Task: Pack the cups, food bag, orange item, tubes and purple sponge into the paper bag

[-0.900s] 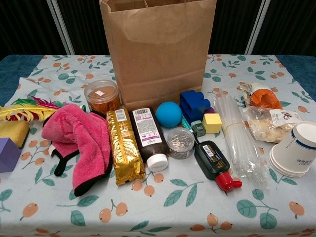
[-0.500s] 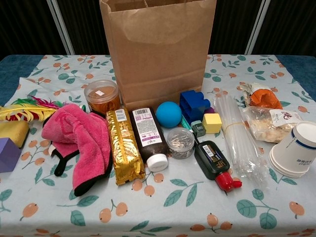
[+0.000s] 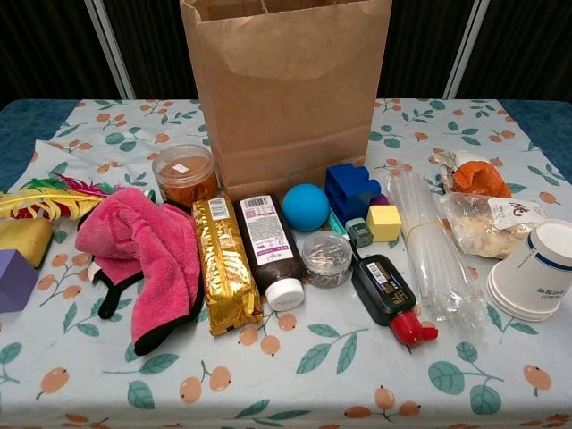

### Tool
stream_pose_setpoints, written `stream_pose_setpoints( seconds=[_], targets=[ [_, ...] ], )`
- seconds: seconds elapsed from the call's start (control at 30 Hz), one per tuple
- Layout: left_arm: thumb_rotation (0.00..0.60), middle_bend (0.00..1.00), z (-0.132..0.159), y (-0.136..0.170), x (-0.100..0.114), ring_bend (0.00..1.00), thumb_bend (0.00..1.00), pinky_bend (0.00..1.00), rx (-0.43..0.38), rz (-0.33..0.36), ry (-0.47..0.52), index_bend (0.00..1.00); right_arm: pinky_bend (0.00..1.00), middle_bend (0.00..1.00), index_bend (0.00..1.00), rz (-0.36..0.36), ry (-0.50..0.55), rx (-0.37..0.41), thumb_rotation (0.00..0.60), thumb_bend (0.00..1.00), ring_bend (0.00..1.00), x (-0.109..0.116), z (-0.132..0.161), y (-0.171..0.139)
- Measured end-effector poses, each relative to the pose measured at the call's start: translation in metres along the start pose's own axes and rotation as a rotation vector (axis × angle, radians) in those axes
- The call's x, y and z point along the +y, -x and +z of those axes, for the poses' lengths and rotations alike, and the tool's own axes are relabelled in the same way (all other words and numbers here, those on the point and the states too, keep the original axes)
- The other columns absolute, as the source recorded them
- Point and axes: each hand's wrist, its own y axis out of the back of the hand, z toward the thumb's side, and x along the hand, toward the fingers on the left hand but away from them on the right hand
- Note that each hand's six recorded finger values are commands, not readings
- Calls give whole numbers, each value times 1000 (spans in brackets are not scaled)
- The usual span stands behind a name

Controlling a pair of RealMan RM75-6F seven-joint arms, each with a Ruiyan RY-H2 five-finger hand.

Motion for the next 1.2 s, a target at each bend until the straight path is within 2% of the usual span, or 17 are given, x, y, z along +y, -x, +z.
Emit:
stream_pose_setpoints(
  seconds=[0.2,0.3,0.57,0.9,1.07,1.2],
  targets=[
    [600,67,-3,-1,2,28,0,69,9,7,7,87,0,143,88,96,-68,22,600,46,2,-6,25,23],
    [600,67,-4,-1,1,28,0,69,9,5,9,87,16,165,124,110,-74,42,600,52,24,-9,38,32],
    [600,67,-5,-1,0,28,0,69,10,4,16,87,106,242,211,115,-92,61,600,72,104,-19,52,39],
    [600,67,-6,-1,-2,27,0,69,10,1,19,87,180,316,334,104,-114,50,600,109,174,-27,51,43],
    [600,66,-6,-1,-2,28,0,69,12,0,18,88,212,345,360,99,-120,55,600,131,204,-29,53,44],
    [600,66,-7,-1,-3,28,0,69,13,-3,18,87,270,401,436,81,-117,60,600,167,259,-27,55,45]
  ],
)
